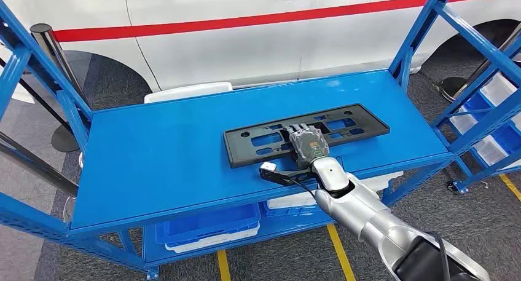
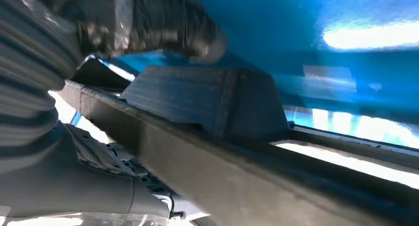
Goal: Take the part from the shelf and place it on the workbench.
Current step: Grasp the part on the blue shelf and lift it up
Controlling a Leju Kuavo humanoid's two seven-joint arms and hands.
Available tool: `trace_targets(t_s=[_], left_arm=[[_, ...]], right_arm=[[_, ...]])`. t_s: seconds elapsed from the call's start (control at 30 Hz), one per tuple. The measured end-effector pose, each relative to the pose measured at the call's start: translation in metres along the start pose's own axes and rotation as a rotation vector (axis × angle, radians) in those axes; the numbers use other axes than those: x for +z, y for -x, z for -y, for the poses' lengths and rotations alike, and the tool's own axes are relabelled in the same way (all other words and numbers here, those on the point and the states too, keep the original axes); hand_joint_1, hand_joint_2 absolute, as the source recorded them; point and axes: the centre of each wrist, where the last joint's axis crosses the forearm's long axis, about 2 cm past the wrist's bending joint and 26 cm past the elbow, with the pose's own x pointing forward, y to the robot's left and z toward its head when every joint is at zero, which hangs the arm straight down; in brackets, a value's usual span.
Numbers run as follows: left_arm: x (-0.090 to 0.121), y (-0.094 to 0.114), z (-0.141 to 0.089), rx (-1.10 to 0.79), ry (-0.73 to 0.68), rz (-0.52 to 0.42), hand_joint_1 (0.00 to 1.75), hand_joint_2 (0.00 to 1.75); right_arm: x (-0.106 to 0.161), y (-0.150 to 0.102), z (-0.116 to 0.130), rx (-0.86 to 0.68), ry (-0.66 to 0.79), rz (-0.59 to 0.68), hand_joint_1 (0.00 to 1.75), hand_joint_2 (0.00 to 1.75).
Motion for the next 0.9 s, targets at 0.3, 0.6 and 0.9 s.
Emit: trace_targets(t_s=[0.3, 0.6, 0.9], left_arm=[[-0.0001, -0.0009, 0.0002, 0.003, 0.002, 0.005, 0.00, 1.75], [-0.0001, -0.0009, 0.0002, 0.004, 0.003, 0.005, 0.00, 1.75], [-0.0001, -0.0007, 0.0008, 0.025, 0.039, 0.008, 0.00, 1.75]], right_arm=[[0.0011, -0.0009, -0.0013, -0.002, -0.002, 0.005, 1.75, 1.75], [0.0014, -0.0012, -0.0017, -0.003, -0.003, 0.006, 1.75, 1.75], [0.0048, 0.0020, 0.0008, -0.012, 0.016, 0.011, 1.75, 1.75]])
